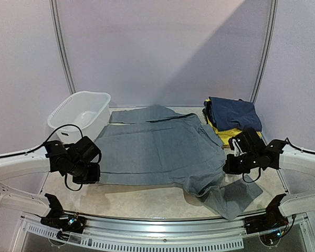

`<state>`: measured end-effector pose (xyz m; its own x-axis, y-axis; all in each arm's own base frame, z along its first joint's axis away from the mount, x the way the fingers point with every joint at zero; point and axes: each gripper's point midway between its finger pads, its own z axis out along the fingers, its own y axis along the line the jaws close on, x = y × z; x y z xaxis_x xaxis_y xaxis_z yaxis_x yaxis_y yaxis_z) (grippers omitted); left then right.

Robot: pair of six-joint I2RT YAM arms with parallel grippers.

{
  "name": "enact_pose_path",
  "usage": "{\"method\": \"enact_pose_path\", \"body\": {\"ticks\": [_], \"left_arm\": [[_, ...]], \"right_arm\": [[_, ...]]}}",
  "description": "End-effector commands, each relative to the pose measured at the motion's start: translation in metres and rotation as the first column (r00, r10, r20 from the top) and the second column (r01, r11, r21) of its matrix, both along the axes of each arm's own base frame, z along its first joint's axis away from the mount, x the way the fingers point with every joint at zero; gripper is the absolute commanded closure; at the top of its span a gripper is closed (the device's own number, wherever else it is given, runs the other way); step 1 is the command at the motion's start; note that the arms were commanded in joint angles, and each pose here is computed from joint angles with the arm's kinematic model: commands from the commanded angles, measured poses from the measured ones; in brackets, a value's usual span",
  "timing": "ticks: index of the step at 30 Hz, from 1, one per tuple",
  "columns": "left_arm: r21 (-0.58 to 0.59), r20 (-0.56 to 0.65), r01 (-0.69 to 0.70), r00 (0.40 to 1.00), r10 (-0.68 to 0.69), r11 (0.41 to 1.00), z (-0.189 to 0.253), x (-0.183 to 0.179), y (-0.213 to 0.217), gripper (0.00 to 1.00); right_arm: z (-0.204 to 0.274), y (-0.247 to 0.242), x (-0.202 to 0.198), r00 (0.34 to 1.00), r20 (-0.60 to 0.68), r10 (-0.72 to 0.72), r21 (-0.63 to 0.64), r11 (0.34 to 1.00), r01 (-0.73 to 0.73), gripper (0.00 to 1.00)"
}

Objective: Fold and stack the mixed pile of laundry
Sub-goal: Pick up the flattened shirt from the center of the board, then fold the flattened shirt at the center of the board.

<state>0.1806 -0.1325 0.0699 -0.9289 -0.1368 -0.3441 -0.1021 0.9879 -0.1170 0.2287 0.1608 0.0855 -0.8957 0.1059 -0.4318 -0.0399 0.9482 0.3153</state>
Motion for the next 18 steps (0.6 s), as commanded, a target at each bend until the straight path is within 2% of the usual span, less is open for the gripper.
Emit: {"method": "enact_pose_path", "body": {"ticks": [1, 7, 18], "left_arm": [[0.067, 0.025, 0.033, 0.999, -0.034, 0.997, 0.011, 0.004, 0.008, 1.00], [0.114, 0.068, -0.008, 0.998, 0.000, 0.993, 0.010, 0.017, 0.021, 1.00], [0.123, 0.122, -0.083, 0.990, 0.068, 0.989, 0.007, 0.047, 0.039, 1.00]], "right_arm": [[0.018, -0.001, 0.007, 1.000, 0.016, -0.009, -0.018, 1.000, 0.010, 1.00], [0.024, 0.004, 0.029, 0.999, 0.038, -0.020, -0.069, 0.997, 0.022, 1.00], [0.032, 0.016, 0.085, 0.996, 0.078, -0.039, -0.179, 0.982, 0.052, 1.00]]}}
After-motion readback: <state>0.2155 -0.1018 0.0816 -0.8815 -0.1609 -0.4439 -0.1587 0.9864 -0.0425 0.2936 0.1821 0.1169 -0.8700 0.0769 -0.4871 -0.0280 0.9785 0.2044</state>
